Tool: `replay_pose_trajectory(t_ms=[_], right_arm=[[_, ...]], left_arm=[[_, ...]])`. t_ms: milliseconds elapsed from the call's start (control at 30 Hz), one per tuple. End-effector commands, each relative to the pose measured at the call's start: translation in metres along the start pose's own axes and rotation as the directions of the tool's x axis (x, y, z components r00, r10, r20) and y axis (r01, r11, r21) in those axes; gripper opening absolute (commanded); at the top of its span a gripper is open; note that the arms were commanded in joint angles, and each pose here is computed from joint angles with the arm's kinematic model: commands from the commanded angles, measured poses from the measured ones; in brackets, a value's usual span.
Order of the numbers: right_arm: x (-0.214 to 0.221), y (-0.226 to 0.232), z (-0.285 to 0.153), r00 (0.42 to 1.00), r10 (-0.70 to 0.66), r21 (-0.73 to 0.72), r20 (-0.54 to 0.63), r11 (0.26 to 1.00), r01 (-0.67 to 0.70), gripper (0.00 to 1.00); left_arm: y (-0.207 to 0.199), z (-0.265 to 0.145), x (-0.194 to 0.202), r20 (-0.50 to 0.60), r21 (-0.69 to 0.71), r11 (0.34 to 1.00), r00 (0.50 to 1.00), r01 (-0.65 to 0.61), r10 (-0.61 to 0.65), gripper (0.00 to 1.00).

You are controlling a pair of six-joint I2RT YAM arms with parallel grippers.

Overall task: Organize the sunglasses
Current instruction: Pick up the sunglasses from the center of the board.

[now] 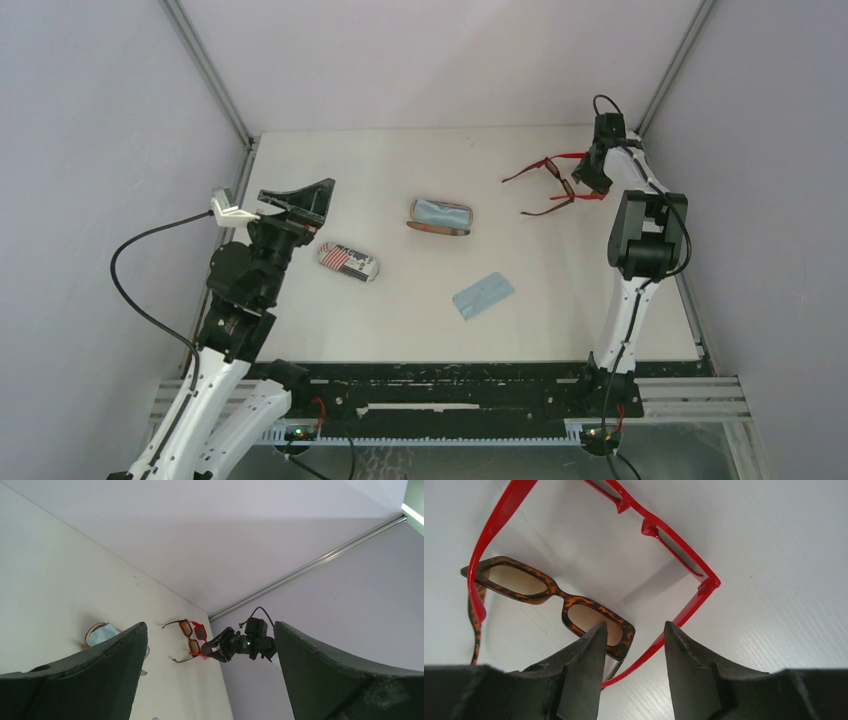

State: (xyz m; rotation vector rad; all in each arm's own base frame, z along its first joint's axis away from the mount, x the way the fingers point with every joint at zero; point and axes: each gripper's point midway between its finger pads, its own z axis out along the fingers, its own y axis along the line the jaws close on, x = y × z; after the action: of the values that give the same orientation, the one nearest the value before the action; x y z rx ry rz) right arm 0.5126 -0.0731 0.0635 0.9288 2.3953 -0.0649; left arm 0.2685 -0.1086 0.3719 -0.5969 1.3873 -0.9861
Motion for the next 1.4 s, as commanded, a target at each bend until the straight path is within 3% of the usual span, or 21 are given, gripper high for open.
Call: replay_pose_trajectory(t_ms=[0, 367, 600, 733, 967, 1367], right_arm=[[-0.005, -0.005, -0.006, 0.997, -0.076, 0.044, -0.022, 0.996, 0.077, 0.45], [0.001, -0.018, -0.009, 0.992, -0.097, 0.061, -0.077, 0.993, 0.102, 0.30], [0.000, -0.033, -0.018, 0.995, -0.083, 0.064, -0.056, 0.994, 0.087, 0.16], [-0.002, -0.041, -0.026, 0.997, -0.069, 0.062, -0.034, 0.996, 0.071, 0.14], [-0.016, -0.040, -0.034, 0.998, 0.033, -0.014, 0.049, 0.999, -0.032, 0.41], [-0.013, -0.054, -0.021, 0.999, 0.035, 0.065, 0.041, 0.997, -0.037, 0.48]], left_arm=[[-0.029, -0.001, -0.018, 0.027, 0.070, 0.997, 0.999, -0.037, 0.035, 1.00], [-0.027, 0.000, -0.015, 0.020, 0.073, 0.996, 0.999, -0.050, 0.049, 1.00], [-0.027, 0.001, -0.011, 0.004, 0.077, 0.995, 0.998, -0.059, 0.059, 1.00], [-0.027, 0.001, -0.009, -0.001, 0.087, 0.993, 0.997, -0.076, 0.077, 1.00], [-0.015, 0.003, -0.010, 0.000, 0.026, 0.995, 0.995, -0.095, 0.095, 1.00], [-0.017, 0.001, -0.011, 0.001, 0.034, 0.994, 0.994, -0.108, 0.108, 1.00]])
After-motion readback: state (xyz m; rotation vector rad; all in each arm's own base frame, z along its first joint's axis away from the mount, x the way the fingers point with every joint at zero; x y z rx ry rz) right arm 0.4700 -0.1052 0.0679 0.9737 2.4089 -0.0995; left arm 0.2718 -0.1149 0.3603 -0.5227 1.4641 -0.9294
